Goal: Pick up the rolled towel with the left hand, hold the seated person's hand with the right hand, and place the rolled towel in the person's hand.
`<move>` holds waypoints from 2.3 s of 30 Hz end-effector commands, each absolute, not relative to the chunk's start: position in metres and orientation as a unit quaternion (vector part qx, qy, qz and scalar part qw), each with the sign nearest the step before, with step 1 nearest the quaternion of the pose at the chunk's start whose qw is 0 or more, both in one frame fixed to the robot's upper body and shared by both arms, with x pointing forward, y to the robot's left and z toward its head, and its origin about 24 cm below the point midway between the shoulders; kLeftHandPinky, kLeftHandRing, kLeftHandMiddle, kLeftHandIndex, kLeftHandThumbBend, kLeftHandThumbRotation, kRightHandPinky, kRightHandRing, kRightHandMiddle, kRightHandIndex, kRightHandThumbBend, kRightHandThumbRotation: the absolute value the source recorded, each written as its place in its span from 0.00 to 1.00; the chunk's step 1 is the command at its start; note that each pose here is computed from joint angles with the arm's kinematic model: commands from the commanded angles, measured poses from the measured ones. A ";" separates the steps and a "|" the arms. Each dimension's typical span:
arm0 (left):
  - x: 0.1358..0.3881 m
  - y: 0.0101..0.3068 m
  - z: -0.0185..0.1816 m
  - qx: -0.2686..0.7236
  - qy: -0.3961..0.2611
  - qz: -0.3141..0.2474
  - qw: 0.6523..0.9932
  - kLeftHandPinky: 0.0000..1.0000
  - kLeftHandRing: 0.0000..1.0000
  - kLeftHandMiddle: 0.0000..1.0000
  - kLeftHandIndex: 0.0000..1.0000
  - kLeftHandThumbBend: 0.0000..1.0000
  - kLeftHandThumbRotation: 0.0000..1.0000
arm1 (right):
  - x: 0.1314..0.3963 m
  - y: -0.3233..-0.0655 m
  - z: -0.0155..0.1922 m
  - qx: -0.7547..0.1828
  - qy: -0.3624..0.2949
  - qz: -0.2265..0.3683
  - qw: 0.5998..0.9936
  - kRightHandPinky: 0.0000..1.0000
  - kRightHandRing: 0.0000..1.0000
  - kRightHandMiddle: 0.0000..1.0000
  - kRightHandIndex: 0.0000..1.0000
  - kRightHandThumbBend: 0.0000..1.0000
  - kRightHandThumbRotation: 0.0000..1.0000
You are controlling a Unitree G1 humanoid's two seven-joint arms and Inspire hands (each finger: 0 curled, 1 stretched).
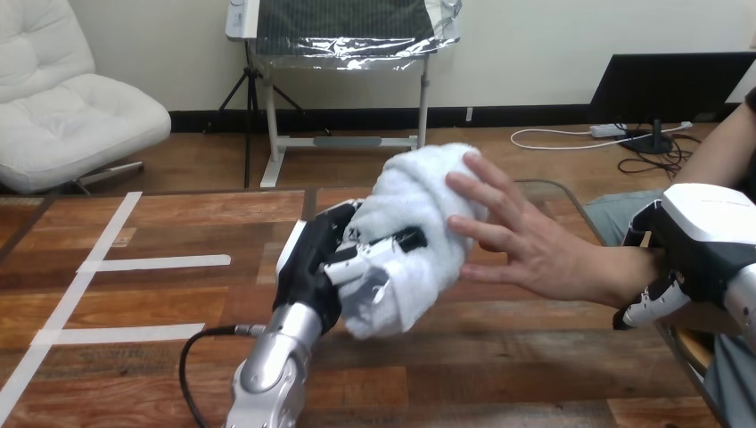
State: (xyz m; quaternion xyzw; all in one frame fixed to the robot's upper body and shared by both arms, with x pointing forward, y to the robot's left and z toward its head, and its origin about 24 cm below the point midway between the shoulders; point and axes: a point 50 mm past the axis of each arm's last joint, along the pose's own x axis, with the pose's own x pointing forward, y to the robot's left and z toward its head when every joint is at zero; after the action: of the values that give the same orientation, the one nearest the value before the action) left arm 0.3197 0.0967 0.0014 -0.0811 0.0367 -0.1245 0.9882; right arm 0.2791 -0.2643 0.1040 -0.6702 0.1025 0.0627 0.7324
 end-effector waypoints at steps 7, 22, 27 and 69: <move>0.346 0.058 0.055 -0.085 -0.054 -0.181 0.978 0.28 0.37 0.43 0.48 0.70 0.00 | 0.289 -0.262 0.150 -0.678 0.021 0.000 0.735 0.24 0.32 0.40 0.49 0.83 0.00; 0.340 0.028 0.062 -0.116 -0.061 -0.223 0.966 0.28 0.37 0.43 0.48 0.67 0.00 | 0.290 -0.263 0.150 -0.676 0.022 0.001 0.736 0.27 0.34 0.42 0.50 0.82 0.00; 0.337 0.018 0.063 -0.131 -0.060 -0.236 0.961 0.28 0.36 0.42 0.48 0.67 0.00 | 0.290 -0.263 0.150 -0.680 0.021 0.001 0.733 0.27 0.34 0.42 0.50 0.82 0.00; 0.316 -0.021 0.056 -0.153 -0.038 -0.286 0.945 0.25 0.32 0.39 0.45 0.71 0.00 | 0.289 -0.263 0.145 -0.675 0.038 0.007 0.737 0.25 0.32 0.40 0.50 0.82 0.00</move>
State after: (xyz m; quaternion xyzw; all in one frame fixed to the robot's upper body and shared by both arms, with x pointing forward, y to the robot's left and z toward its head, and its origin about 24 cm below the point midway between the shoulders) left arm 0.3220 0.0535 0.0149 -0.1122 0.0212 -0.1805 0.9769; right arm 0.2798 -0.2619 0.1124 -0.6673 0.0863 0.0537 0.7378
